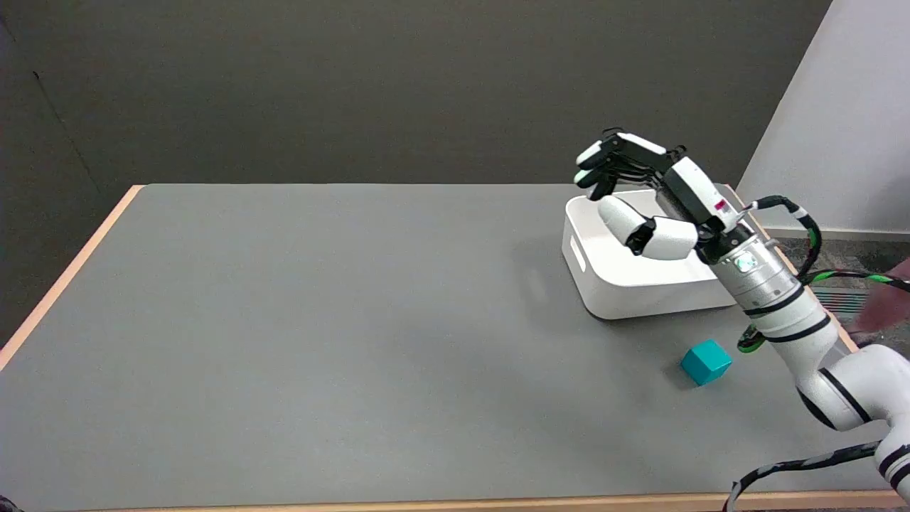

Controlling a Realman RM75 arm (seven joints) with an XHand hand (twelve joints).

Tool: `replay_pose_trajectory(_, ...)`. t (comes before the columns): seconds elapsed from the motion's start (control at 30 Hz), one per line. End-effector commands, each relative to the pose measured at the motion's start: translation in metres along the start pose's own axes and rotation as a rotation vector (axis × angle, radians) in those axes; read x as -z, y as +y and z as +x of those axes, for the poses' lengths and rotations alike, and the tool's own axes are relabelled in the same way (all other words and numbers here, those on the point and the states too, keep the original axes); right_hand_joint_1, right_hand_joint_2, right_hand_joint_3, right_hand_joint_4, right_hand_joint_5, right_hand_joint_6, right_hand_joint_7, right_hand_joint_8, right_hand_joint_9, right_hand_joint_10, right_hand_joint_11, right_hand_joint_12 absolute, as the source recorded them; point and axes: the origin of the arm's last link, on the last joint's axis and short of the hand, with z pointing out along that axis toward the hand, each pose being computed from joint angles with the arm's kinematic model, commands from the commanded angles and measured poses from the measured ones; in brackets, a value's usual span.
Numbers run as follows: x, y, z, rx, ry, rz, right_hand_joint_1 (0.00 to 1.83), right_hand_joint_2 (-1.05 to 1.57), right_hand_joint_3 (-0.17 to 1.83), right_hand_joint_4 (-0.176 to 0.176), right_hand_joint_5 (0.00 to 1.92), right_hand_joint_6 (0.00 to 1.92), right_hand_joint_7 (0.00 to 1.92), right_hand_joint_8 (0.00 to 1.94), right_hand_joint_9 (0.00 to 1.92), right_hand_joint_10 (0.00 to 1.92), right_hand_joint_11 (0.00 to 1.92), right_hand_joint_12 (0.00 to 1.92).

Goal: Pick up blue wooden cube.

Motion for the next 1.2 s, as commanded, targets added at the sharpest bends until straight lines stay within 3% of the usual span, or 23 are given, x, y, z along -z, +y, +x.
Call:
replay_pose_trajectory(0.03,0.033,0.026,0.036,0.066,0.025,-0.055,0.72,0.79,0.91,0.095,0.46,1.03,0.70,0.90,0.67,1.30,0.52,1.69)
replay_pose_trajectory(0.27,0.047,0.031,0.050,0.134,0.023,-0.148,0.72,0.78,0.91,0.093,0.46,1.03,0.70,0.90,0.67,1.30,0.52,1.69)
replay_pose_trajectory(0.6,0.059,0.032,0.082,0.470,-0.007,-0.355,0.74,0.74,0.91,0.077,0.42,0.95,0.66,0.82,0.61,1.24,0.45,1.67)
replay_pose_trajectory(0.77,0.076,0.035,0.082,0.429,0.034,-0.402,0.69,0.69,0.92,0.066,0.41,0.82,0.61,0.73,0.55,1.15,0.39,1.62)
replay_pose_trajectory(1.0,0.108,0.042,0.121,0.397,0.202,-0.453,0.50,0.61,0.95,0.083,0.35,0.68,0.52,0.61,0.45,0.94,0.27,1.43)
replay_pose_trajectory(1.2,0.121,0.031,0.156,0.459,0.239,-0.501,0.49,0.61,0.88,0.087,0.35,0.66,0.54,0.59,0.42,0.97,0.27,1.44)
